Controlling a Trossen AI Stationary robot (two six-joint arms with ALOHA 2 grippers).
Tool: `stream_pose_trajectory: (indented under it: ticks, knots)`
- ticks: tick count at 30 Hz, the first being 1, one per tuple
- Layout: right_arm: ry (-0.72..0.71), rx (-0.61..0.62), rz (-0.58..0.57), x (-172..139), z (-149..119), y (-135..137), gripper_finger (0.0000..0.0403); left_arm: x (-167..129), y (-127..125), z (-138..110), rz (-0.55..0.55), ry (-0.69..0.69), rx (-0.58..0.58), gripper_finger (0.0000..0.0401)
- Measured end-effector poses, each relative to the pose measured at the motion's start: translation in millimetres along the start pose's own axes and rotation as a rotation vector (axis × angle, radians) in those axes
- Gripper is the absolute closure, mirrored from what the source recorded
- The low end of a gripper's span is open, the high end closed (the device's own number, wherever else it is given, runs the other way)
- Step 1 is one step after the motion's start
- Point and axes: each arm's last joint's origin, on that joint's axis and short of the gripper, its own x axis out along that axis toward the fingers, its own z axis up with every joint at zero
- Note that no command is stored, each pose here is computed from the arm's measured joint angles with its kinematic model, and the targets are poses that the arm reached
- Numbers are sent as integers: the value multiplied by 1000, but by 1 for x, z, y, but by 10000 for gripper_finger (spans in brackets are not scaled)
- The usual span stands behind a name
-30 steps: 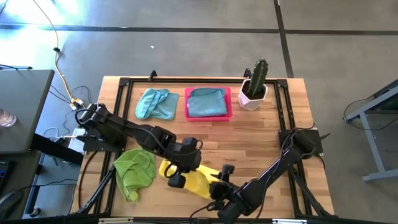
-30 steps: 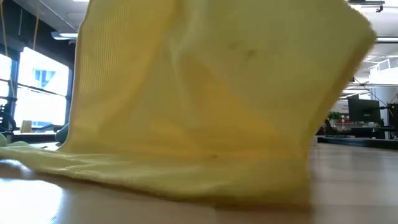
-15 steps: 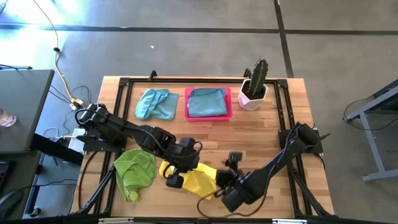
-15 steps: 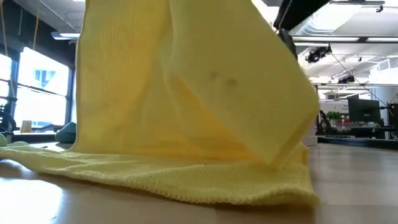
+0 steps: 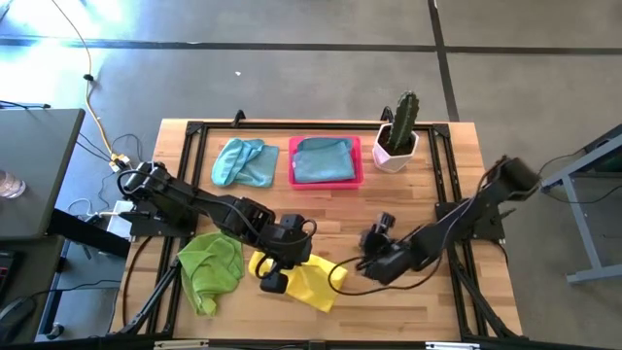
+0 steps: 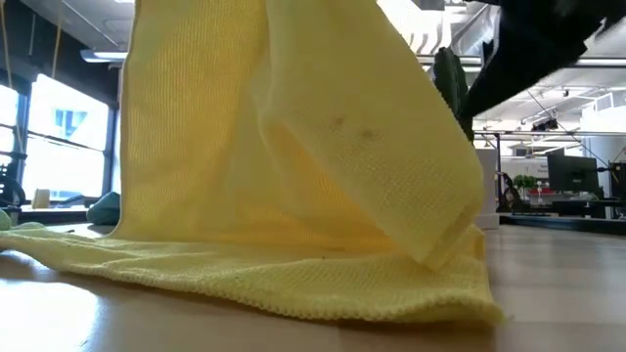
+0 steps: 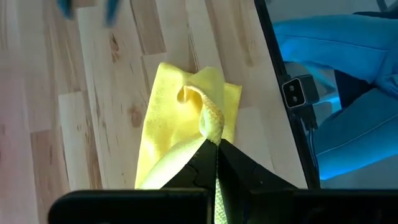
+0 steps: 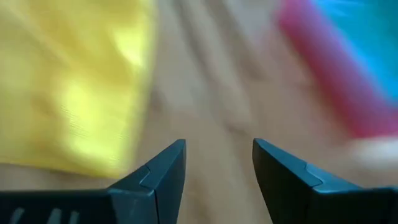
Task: Fold microfiber towels
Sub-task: Fold the yellow microfiber cloth
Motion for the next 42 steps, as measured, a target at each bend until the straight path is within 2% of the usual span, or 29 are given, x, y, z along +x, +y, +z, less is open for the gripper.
stream_pose_trajectory:
  ticks: [2,4,6,8,11,14,17,20,23,26,28,33,38,42]
  knots:
    - [-115,63,178,3,-4,-1,226,0,2,0,3,0,-6,401]
    - [-232,85,296,7,-9,-1,226,0,2,0,4,0,-8,401]
    - [-331,129,304,11,-13,-4,226,0,2,0,7,0,-22,401]
    - [-382,149,238,16,-19,-9,226,0,1,0,5,2,-34,401]
    - [-384,201,222,22,-26,-10,226,0,-3,-1,-1,5,-39,401]
    - [-387,122,289,26,-22,-3,226,0,-8,-3,-7,11,-41,401]
    - [-403,6,396,34,-9,7,221,1,-10,-3,-9,12,-37,401]
    - [-424,-58,423,41,9,13,200,1,-10,-3,-6,11,-53,401]
    - [-472,-86,439,41,29,14,170,6,-10,-3,-2,24,-56,401]
    - [-502,-118,530,38,48,16,149,9,-11,-4,0,39,-68,401]
    - [-505,-132,578,38,57,17,143,11,-11,-4,1,44,-75,401]
    - [-458,-146,615,56,64,14,142,11,-11,-4,1,39,-80,401]
    - [-402,-189,778,70,64,18,142,11,-11,-5,6,46,-62,401]
    - [-340,-221,949,67,56,26,143,11,-7,-7,41,76,-56,401]
